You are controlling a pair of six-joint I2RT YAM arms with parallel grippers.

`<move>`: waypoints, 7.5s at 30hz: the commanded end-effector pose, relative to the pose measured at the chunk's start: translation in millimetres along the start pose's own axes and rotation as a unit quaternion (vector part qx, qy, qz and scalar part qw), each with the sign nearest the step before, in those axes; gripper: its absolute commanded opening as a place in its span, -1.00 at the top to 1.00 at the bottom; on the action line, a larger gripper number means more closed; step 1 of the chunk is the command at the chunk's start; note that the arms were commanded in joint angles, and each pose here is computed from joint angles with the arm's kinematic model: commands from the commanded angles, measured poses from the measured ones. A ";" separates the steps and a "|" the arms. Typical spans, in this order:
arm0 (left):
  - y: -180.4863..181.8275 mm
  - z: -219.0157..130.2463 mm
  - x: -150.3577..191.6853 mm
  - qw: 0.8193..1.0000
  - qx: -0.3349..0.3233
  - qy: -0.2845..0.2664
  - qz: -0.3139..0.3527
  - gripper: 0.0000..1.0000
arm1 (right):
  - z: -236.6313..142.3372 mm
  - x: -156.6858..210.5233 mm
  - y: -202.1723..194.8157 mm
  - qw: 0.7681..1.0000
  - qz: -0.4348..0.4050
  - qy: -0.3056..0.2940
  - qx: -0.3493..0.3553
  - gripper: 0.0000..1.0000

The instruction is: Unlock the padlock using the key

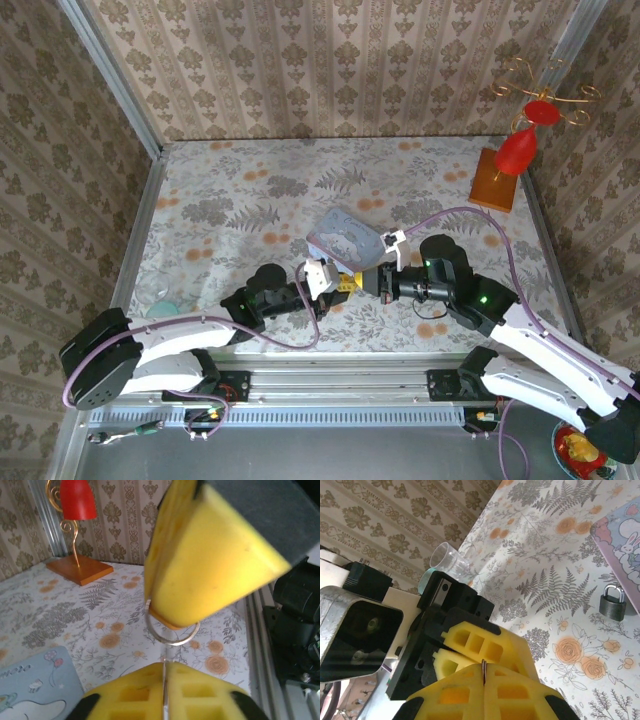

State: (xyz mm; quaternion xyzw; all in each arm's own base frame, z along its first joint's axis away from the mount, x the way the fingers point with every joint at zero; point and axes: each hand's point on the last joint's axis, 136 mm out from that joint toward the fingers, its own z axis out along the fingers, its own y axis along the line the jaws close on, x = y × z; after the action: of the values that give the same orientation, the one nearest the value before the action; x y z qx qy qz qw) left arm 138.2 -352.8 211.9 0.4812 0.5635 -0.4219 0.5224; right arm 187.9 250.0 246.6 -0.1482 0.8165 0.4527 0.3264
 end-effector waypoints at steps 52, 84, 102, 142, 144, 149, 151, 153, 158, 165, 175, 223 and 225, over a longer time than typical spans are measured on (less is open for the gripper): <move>-30.8 -17.4 1.8 0.977 0.111 0.181 -0.006 1.00 | 9.5 40.4 4.4 0.955 -0.295 0.011 -0.036 0.63; -45.9 -22.3 19.6 0.962 0.152 0.226 -0.028 1.00 | 13.3 43.3 -3.4 0.955 -0.296 0.033 -0.010 0.76; 31.0 -54.5 -18.6 0.990 -0.077 0.087 -0.078 0.28 | -10.5 3.5 -43.8 0.977 -0.163 -0.105 0.088 1.00; 137.8 -61.2 121.3 0.885 -0.305 0.108 -0.334 -0.46 | 104.5 63.7 -134.5 0.981 0.087 -0.060 0.163 1.00; 137.8 -59.9 122.4 0.885 -0.303 0.104 -0.338 -0.46 | 101.7 56.2 -143.5 0.979 0.091 -0.065 0.173 1.00; 138.6 -52.2 128.0 0.883 -0.295 0.091 -0.355 -0.45 | 97.3 43.8 -172.2 0.973 0.097 -0.063 0.198 1.00; 138.7 -45.3 129.5 0.883 -0.286 0.086 -0.362 -0.44 | 98.0 37.6 -179.3 0.973 0.098 -0.062 0.199 1.00; 138.8 -37.6 133.7 0.881 -0.281 0.087 -0.370 -0.42 | 98.5 31.3 -185.5 0.973 0.101 -0.064 0.200 1.00; 137.5 -14.7 142.9 0.882 -0.267 0.095 -0.376 -0.37 | 96.7 24.0 -190.9 0.973 0.106 -0.067 0.193 1.00; 147.3 1.1 155.8 0.887 -0.276 0.131 -0.346 -0.30 | 90.6 26.5 -191.1 0.974 0.109 -0.070 0.188 1.00; 151.6 14.1 176.6 0.882 -0.270 0.183 -0.340 -0.11 | 87.3 25.6 -193.3 0.973 0.110 -0.072 0.190 1.00; 140.9 56.2 90.4 0.727 -0.280 -0.057 -0.624 1.00 | 14.6 23.2 -171.4 0.893 0.342 -0.261 0.132 1.00; 138.6 62.8 83.7 0.717 -0.267 -0.069 -0.640 1.00 | 13.3 25.8 -168.8 0.887 0.358 -0.263 0.124 1.00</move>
State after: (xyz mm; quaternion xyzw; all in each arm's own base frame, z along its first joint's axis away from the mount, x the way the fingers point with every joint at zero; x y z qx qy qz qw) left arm 275.8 -365.3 95.0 -0.1430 0.8310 -0.4667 0.2667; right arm 263.9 186.1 124.7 0.2595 0.7629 0.4730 0.3563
